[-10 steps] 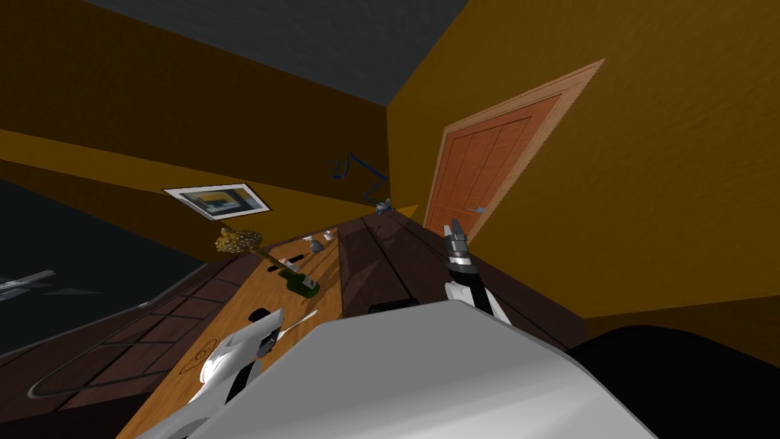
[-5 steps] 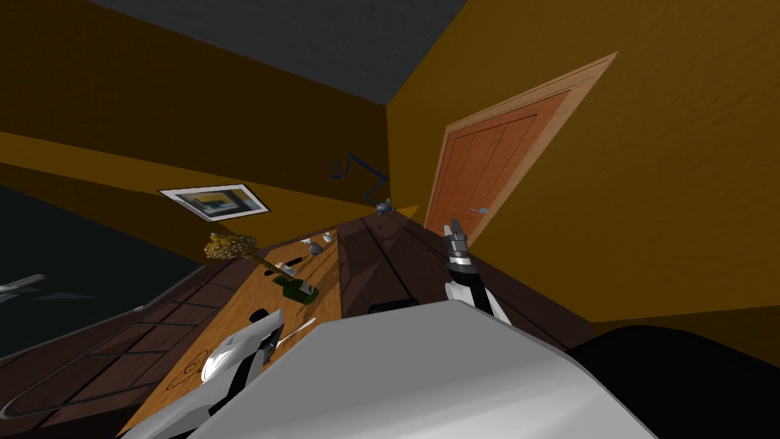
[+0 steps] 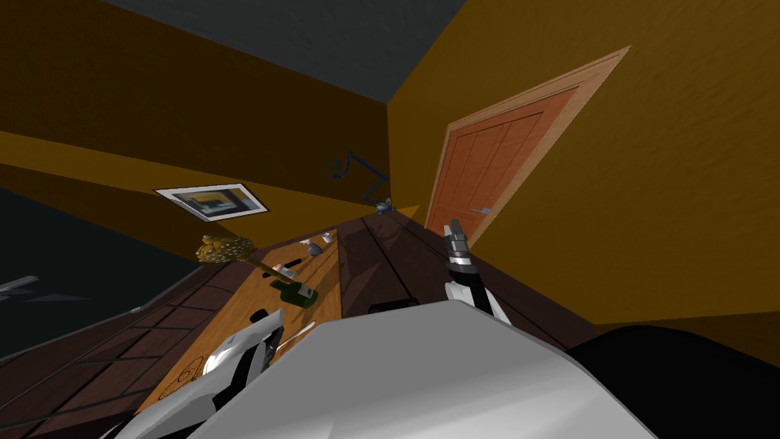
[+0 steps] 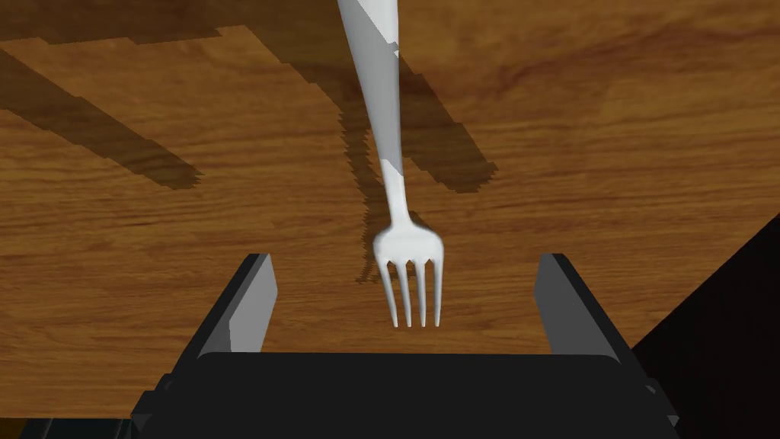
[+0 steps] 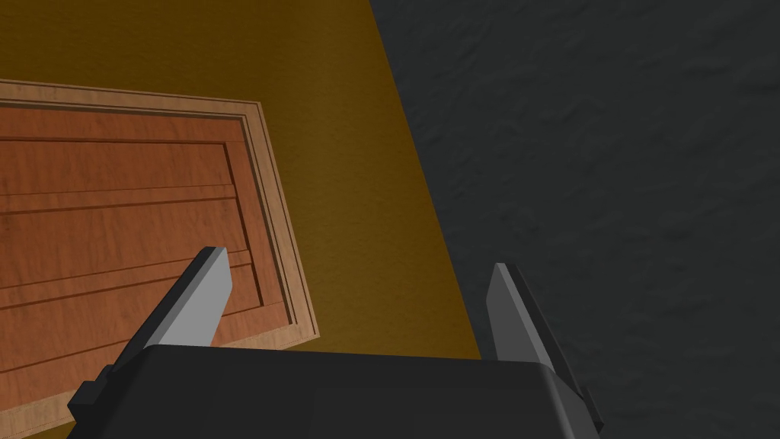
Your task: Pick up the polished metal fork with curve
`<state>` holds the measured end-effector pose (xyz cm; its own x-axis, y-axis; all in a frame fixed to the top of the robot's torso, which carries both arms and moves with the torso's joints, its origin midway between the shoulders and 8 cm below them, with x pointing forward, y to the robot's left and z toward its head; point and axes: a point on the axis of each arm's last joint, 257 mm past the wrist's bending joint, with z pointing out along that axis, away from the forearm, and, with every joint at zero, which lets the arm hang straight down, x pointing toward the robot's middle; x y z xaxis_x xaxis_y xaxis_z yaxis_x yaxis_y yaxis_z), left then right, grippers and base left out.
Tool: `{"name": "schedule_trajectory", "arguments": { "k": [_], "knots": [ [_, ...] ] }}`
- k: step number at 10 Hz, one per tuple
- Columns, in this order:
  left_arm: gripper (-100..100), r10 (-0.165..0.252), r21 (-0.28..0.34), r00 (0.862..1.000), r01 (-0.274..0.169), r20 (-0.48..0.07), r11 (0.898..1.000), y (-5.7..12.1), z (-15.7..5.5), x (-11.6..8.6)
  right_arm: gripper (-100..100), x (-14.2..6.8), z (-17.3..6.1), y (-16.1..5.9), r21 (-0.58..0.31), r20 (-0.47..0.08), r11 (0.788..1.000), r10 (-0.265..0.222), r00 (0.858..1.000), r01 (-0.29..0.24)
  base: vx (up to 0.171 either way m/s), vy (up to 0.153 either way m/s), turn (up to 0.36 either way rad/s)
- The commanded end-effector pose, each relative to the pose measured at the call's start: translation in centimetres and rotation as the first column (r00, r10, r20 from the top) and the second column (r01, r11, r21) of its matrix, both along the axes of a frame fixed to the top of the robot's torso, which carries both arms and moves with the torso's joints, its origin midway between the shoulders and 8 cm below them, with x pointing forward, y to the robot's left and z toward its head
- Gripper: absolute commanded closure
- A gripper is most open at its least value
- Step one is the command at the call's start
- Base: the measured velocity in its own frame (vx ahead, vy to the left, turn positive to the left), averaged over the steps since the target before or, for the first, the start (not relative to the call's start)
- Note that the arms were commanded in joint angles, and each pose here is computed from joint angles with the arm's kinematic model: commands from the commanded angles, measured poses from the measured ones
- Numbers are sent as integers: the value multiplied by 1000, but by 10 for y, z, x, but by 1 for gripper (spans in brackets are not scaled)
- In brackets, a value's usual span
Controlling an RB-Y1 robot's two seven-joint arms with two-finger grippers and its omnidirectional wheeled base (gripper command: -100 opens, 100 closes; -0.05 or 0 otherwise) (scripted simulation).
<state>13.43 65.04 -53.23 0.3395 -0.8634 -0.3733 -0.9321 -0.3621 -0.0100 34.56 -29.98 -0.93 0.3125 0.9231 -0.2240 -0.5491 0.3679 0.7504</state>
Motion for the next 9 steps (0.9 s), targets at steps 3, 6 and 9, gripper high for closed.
{"name": "schedule_trajectory", "arguments": {
  "k": [3,6,9],
  "knots": [
    [-100,-4,0,1000,4,-2,1000,-7,-10,-5,0,0,0,0,0,0,1000,0,1000,0,10,14,7],
    [-100,-6,0,1000,6,-3,1000,-13,-17,-9,0,0,0,0,0,0,1000,0,1000,0,20,26,8],
    [-100,-7,-2,1000,7,-5,1000,-17,-20,-12,0,0,0,0,0,0,1000,0,1000,0,5,-2,13]
  ]
}}
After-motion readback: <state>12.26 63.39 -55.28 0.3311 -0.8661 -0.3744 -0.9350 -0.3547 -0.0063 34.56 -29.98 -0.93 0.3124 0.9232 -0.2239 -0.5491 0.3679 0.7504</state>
